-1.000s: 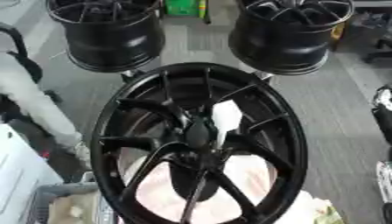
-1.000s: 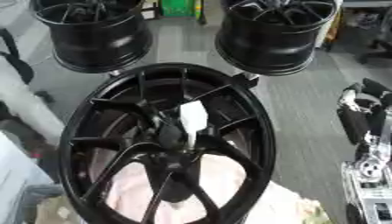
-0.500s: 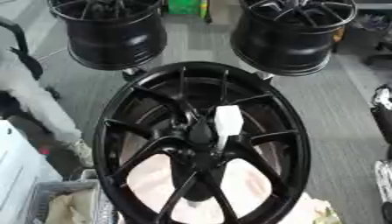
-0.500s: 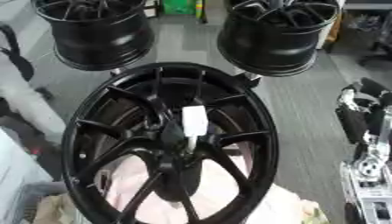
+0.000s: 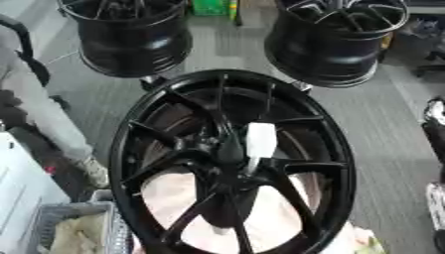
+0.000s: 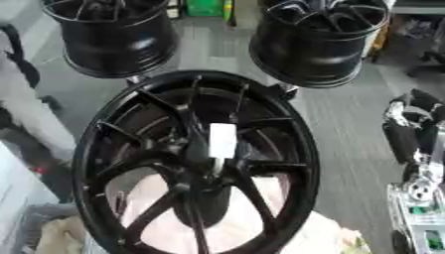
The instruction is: Pull the pin out of the wheel hub.
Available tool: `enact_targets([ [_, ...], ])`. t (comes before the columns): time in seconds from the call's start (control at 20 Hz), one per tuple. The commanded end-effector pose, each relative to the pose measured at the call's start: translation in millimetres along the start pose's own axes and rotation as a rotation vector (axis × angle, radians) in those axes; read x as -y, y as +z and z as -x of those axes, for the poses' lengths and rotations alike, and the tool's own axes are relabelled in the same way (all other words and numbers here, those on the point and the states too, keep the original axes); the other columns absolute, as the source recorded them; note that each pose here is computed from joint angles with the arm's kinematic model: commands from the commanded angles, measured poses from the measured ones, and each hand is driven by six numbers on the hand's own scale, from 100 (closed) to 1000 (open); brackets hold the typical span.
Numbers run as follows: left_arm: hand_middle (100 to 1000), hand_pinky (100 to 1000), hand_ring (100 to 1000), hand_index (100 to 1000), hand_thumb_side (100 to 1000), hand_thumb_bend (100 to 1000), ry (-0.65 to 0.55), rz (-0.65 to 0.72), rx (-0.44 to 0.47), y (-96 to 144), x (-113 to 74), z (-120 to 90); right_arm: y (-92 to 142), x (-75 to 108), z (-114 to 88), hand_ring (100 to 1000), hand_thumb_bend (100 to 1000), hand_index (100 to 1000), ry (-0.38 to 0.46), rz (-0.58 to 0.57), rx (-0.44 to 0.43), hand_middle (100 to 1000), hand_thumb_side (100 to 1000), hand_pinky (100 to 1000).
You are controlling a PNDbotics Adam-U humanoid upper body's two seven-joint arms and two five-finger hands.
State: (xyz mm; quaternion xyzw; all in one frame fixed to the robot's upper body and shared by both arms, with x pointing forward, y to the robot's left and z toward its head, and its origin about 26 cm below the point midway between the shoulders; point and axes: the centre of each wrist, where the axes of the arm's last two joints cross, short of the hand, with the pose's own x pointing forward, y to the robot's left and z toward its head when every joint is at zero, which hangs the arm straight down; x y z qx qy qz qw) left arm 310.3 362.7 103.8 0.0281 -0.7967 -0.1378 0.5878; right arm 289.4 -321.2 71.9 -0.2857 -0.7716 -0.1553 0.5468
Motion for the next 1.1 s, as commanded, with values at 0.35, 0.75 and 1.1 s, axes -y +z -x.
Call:
enact_targets([
  [0.35, 619, 701, 623, 732, 822, 100, 0.047, 0.064, 0.051, -4.1, 19.3, -19.4, -5.9, 1.9, -10.0, 570, 100, 755, -0.006, -0.005, 0.045, 652, 328, 506],
  [0.75, 612, 700, 617, 730, 830, 100, 0.053, 0.091, 0.053, -3.6, 25.4, -20.2, -6.4, 0.5, -11.4, 570, 100, 754, -0.008, -0.018, 0.052, 652, 323, 506],
  [1.1, 609, 700, 615, 729, 832, 100, 0.053, 0.098, 0.051, -3.3, 26.6, -20.2, -6.6, 0.2, -11.8, 570, 100, 755, -0.008, -0.021, 0.052, 652, 322, 507],
])
